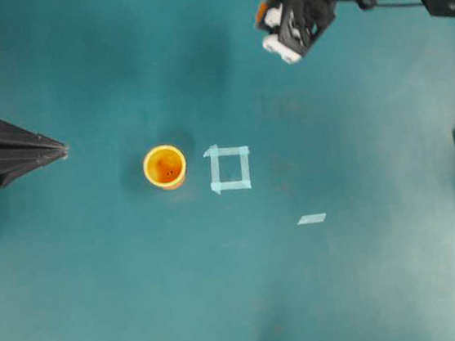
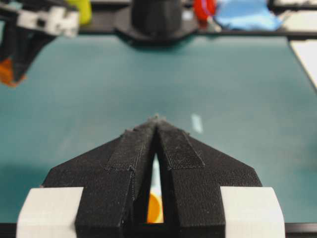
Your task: Move the block backward with right arm.
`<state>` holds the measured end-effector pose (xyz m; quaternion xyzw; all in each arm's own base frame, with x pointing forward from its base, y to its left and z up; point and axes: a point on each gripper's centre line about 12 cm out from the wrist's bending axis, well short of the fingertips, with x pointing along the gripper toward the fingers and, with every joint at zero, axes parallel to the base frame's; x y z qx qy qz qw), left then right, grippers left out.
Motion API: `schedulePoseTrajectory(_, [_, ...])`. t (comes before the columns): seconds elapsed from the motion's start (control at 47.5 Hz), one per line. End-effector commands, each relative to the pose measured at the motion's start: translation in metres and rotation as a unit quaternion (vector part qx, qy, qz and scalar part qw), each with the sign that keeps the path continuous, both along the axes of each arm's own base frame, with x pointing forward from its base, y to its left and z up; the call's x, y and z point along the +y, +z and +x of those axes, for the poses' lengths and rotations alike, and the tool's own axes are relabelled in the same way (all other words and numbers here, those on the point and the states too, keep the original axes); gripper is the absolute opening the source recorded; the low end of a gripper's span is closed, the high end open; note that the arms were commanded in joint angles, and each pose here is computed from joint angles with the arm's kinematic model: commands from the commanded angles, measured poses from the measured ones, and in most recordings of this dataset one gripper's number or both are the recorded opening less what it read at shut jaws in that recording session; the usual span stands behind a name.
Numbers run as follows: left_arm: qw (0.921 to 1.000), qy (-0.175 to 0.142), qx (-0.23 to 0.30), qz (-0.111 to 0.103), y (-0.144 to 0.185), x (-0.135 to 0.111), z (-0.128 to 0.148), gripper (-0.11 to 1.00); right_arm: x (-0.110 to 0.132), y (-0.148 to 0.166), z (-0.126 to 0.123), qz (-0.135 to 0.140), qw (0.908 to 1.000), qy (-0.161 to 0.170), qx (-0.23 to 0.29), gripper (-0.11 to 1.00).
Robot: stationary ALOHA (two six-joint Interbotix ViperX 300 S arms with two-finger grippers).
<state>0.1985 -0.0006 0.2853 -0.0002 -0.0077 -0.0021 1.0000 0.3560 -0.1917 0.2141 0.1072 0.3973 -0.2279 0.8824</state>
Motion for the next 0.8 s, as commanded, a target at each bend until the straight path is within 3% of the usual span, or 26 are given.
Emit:
schedulePoseTrajectory(0.0, [0.9999,-0.001,-0.016,0.000,0.013,0.000,0.002,0.00,-0.014,0.017,0.005,-0.016,0.9995,-0.011,-0.025,0.40])
schedulePoseTrajectory(0.295, [0.9999,-0.001,-0.017,0.000,0.014,0.000,0.002,0.00,-0.048,0.025,0.003,-0.028,0.9977,-0.046,-0.041,0.40])
schedulePoseTrajectory(0.779, [0.9999,-0.001,-0.014,0.000,0.013,0.000,0.002,0.00,-0.050,0.024,0.002,-0.027,0.9976,-0.049,-0.040,0.40])
